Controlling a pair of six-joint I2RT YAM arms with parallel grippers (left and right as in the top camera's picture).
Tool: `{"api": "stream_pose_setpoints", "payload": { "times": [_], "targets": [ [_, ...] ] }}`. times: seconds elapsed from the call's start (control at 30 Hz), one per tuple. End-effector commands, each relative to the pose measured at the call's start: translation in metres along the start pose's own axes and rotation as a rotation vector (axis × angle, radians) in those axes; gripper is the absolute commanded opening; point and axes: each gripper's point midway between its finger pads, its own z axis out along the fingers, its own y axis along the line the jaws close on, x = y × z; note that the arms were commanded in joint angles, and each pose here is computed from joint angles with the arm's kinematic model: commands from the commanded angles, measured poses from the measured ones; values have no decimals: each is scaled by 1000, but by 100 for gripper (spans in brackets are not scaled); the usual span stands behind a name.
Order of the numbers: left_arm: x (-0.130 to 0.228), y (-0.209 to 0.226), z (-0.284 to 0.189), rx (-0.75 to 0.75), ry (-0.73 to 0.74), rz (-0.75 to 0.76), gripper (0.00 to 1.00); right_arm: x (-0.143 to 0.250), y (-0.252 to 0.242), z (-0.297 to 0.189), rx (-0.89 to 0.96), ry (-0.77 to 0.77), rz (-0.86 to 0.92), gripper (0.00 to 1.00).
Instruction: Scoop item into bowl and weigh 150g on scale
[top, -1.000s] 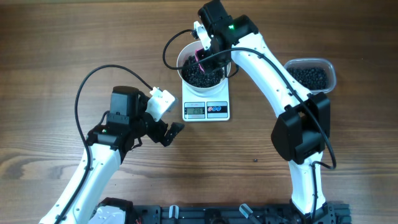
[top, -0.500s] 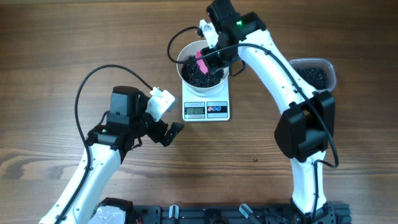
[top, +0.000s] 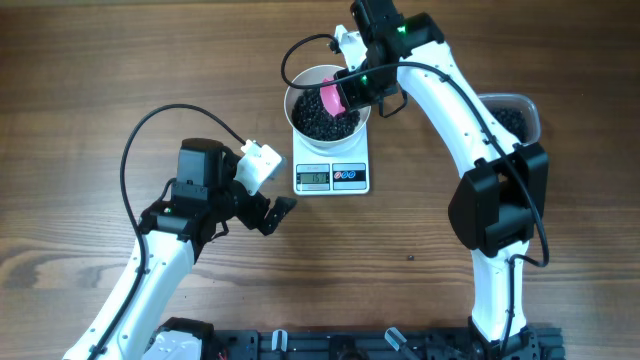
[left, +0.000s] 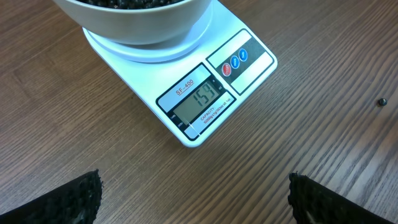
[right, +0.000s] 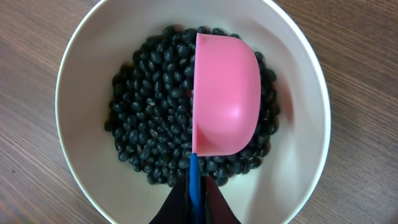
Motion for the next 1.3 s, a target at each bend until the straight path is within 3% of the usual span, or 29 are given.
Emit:
{"api": "stream_pose_setpoints", "payload": {
  "times": [0.0,0.67,0.97,1.27],
  "targets": [
    [2,-2,1,15,0,-11,100,-3,-1,-5,38,-18,-23,4],
    [2,-2,1,15,0,-11,100,3,24,8,-21,18,-27,4],
    [2,-2,1,15,0,-11,100,-4,1,-34,-1,-54,19,4],
    [2,-2,1,15,0,-11,100,-10,9,-72,2,-132,2,4]
  ]
}}
